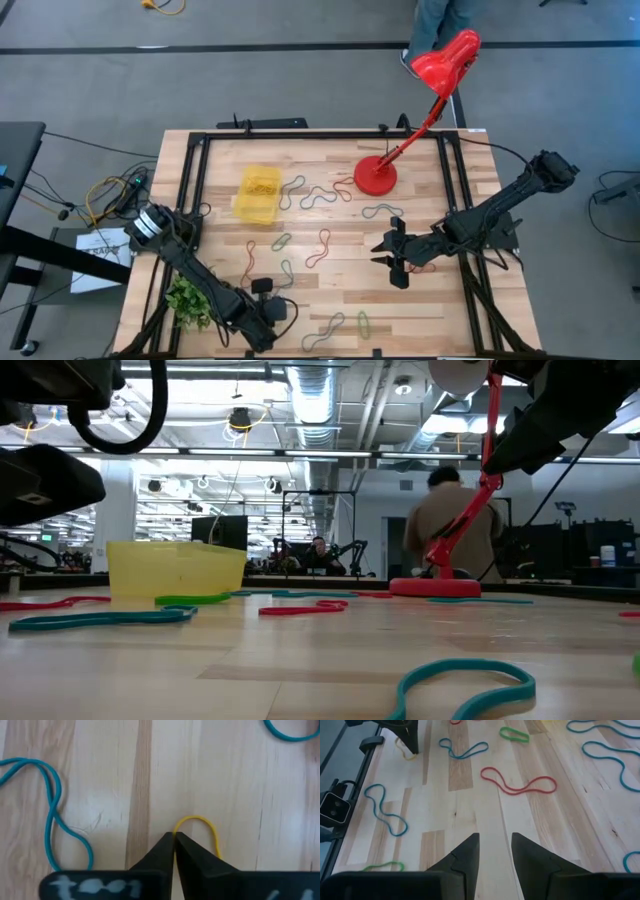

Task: Pick and place items into bin
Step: Put the yellow rubber band into the yellow bin

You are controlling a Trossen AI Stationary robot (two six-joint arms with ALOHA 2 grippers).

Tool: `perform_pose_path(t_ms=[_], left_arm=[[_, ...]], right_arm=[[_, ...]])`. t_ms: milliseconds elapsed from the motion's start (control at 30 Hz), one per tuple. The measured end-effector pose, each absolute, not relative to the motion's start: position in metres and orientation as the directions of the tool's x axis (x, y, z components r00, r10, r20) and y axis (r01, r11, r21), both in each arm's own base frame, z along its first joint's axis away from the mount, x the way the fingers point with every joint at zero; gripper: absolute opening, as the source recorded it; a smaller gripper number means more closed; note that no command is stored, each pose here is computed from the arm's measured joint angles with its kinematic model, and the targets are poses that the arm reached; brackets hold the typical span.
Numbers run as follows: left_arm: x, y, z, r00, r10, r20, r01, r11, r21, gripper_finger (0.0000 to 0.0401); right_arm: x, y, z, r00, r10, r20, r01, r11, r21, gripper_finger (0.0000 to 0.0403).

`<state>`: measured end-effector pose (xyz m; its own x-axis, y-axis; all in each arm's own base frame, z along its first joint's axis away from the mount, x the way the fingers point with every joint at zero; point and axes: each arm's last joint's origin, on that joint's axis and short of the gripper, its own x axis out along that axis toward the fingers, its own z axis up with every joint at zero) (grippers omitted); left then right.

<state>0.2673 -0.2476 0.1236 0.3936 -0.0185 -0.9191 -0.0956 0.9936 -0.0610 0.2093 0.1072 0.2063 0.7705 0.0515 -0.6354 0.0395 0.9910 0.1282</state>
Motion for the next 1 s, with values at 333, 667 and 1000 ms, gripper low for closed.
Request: perform_pose_path(t_ms=[333, 667, 1000], left_arm=[[0.292, -0.245, 0.197, 0.363, 0.231, -0.903, -0.005, 0.969, 0.246, 0.0000], [0.302, -0.178, 0.264, 0.275, 0.686, -0.674, -0.162, 0.724, 0.670, 0.0000], [0.327, -0.082, 0.257, 0.080, 0.814, -0.575, -0.236, 0.576, 0.783, 0.0000]], right_arm=[[0.209, 0.107, 0.206, 0.770, 0.051, -0.635, 0.040, 0.991, 0.128, 0.0107], [0.209, 0.107, 0.206, 0.770, 0.051, -0.635, 0.040, 0.991, 0.128, 0.0107], [0.209, 0.107, 0.206, 0.772, 0.052, -0.633, 0.039, 0.991, 0.130, 0.0107]])
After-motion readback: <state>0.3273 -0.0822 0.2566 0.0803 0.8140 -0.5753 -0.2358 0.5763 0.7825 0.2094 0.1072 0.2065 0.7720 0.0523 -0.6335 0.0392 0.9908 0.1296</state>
